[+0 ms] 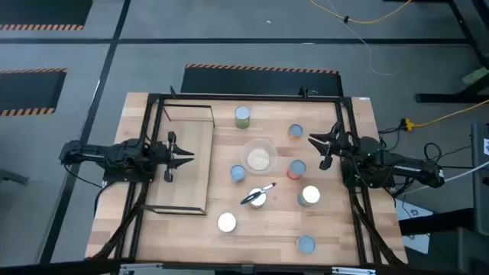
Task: Pick and place cans onto a shelf
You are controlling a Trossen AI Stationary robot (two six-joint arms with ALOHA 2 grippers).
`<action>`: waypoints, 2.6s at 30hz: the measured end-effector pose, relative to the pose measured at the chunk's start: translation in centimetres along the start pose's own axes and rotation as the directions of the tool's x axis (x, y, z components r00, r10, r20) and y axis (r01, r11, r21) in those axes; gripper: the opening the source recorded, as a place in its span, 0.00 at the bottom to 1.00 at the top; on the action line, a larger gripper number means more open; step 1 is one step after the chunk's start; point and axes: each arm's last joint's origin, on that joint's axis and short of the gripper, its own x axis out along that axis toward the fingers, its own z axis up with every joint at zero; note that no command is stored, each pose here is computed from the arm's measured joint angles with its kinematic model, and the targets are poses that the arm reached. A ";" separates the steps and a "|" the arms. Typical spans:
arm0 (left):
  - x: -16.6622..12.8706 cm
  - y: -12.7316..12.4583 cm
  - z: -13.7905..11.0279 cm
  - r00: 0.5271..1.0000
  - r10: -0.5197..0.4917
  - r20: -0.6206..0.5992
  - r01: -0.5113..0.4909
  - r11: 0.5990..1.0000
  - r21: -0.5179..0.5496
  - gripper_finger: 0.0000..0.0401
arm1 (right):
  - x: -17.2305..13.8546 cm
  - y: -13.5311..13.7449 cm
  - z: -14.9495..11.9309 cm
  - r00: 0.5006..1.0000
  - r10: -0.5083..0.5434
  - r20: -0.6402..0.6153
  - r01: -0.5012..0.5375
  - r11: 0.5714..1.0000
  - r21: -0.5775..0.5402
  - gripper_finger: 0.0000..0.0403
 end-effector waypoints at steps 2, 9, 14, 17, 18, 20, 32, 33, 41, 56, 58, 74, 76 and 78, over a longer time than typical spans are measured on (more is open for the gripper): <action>0.0 0.0 0.0 1.000 0.000 0.000 0.000 1.000 0.000 0.17 | 0.0 0.0 0.0 1.000 0.000 0.000 0.000 1.000 0.000 0.22; 0.0 0.0 0.0 1.000 0.001 0.000 -0.001 1.000 0.000 0.17 | 0.0 0.0 0.0 1.000 0.000 0.000 0.000 1.000 0.000 0.22; 0.0 0.0 0.0 1.000 0.001 0.000 -0.001 1.000 0.000 0.17 | 0.0 0.0 0.0 1.000 0.000 0.000 0.000 1.000 0.000 0.22; 0.0 0.0 0.0 1.000 0.000 0.000 0.000 1.000 0.000 0.17 | 0.0 0.0 0.0 1.000 0.000 0.000 0.000 1.000 0.000 0.22; 0.0 0.0 0.0 1.000 0.000 0.000 0.000 1.000 0.000 0.17 | 0.0 0.0 0.0 1.000 0.000 0.000 0.000 1.000 0.000 0.22; 0.0 0.0 0.0 1.000 0.000 0.000 0.000 1.000 0.000 0.17 | 0.0 0.0 0.0 1.000 0.000 0.000 0.000 1.000 0.000 0.22; 0.0 0.0 0.0 1.000 0.000 0.000 0.000 1.000 0.000 0.17 | 0.0 0.0 0.0 1.000 0.000 0.000 0.000 1.000 0.000 0.22; 0.0 0.0 0.0 1.000 0.000 0.000 0.000 1.000 0.000 0.17 | 0.0 0.0 0.0 1.000 0.000 0.000 0.000 1.000 0.000 0.22; 0.0 0.0 0.0 1.000 0.001 0.000 -0.001 1.000 0.000 0.17 | 0.0 0.0 0.0 1.000 0.000 0.001 0.000 1.000 0.000 0.22; 0.0 0.0 0.0 1.000 0.001 0.004 -0.001 1.000 0.000 0.17 | 0.0 0.0 0.0 1.000 0.000 0.000 0.000 1.000 0.000 0.22; 0.0 0.0 0.1 1.000 0.001 0.006 -0.001 1.000 0.000 0.17 | 0.0 0.0 0.0 1.000 0.000 0.000 0.000 1.000 0.000 0.22; -0.1 0.2 1.3 0.990 0.059 0.130 -0.045 0.993 -0.110 0.19 | 0.0 0.0 0.0 1.000 0.000 0.000 0.000 1.000 0.000 0.22; -0.1 0.2 1.4 0.988 0.060 0.139 -0.039 0.988 -0.149 0.22 | 0.0 0.0 0.0 1.000 0.000 0.000 0.000 1.000 0.000 0.22; -0.1 0.2 1.4 0.988 0.060 0.142 -0.034 0.983 -0.179 0.27 | 0.0 0.0 0.0 1.000 0.000 0.000 0.000 1.000 0.000 0.22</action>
